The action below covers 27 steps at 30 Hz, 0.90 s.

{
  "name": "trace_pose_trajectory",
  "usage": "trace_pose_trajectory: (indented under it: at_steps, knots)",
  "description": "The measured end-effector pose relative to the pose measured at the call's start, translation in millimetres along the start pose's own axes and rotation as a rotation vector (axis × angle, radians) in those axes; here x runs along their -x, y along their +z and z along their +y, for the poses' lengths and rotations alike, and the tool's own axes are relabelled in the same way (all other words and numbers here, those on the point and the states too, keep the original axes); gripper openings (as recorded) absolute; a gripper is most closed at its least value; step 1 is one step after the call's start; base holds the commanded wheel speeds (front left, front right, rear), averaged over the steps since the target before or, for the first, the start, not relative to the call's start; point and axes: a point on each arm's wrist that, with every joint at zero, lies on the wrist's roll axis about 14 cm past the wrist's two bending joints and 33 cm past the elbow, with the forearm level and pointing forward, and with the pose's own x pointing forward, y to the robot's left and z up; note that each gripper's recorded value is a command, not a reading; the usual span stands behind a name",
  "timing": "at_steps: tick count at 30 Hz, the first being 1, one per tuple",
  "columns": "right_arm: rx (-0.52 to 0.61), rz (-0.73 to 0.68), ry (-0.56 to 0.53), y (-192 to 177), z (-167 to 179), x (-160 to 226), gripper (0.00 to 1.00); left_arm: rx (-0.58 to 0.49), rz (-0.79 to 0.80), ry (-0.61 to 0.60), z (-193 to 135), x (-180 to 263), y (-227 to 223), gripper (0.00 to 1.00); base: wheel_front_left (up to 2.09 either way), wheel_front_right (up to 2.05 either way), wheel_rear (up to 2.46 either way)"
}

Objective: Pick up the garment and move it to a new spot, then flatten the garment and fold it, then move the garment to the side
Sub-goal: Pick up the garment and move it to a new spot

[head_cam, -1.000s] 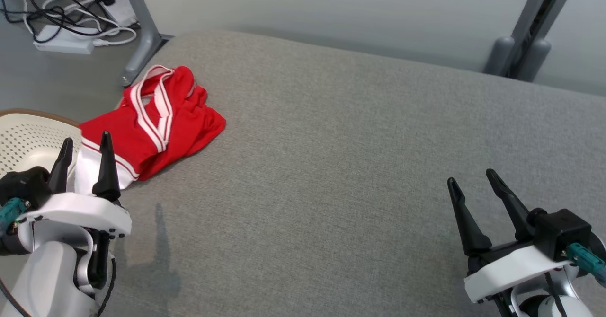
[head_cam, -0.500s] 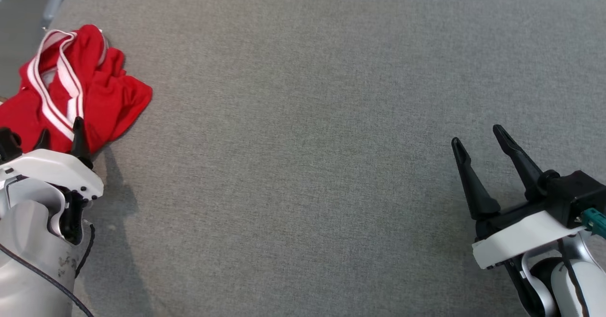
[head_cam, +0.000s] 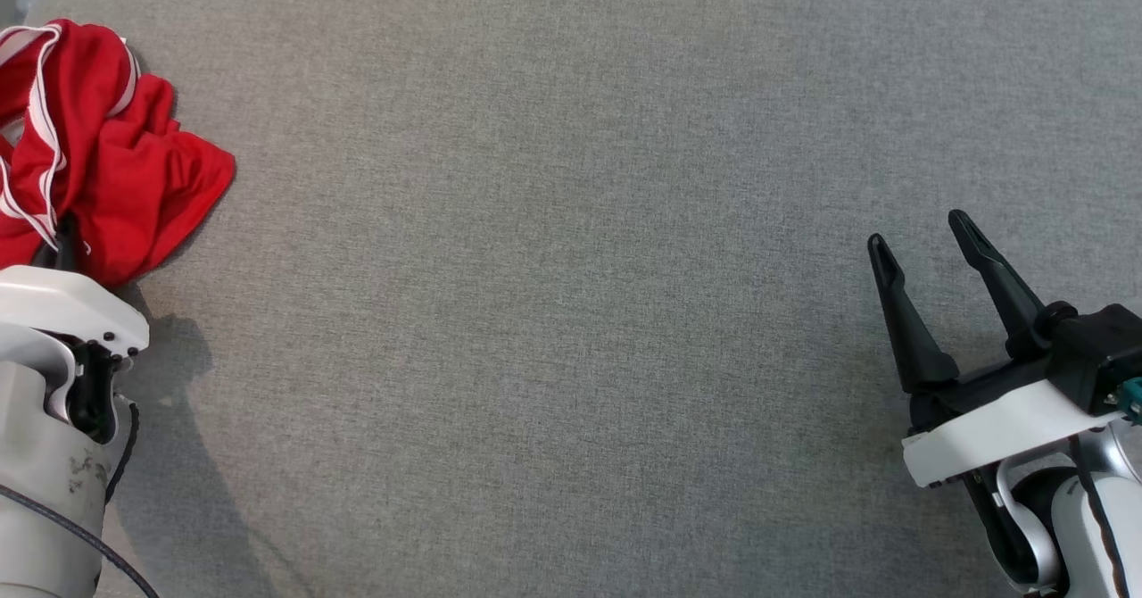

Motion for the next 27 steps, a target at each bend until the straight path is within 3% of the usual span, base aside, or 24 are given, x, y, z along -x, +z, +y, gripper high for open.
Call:
trace_pose_trajectory:
  at_steps: [10, 16, 27]
  knots:
    - [-0.014, -0.082, -0.019, 26.9, 10.6, 10.7, 1.00, 0.006, -0.285, -0.063, -6.1, 27.1, 81.0, 0.00, 0.00, 0.00, 0.00]
    - [-0.014, -0.127, -0.049, 43.8, 13.0, 28.3, 1.00, 0.027, -0.398, -0.108, -20.3, 67.1, 88.2, 0.00, 0.00, 0.00, 0.00]
    - [-0.020, -0.158, -0.126, 54.5, 8.1, 68.9, 1.00, 0.014, -0.449, -0.196, -51.4, 141.7, 62.3, 0.00, 0.00, 0.00, 0.00]
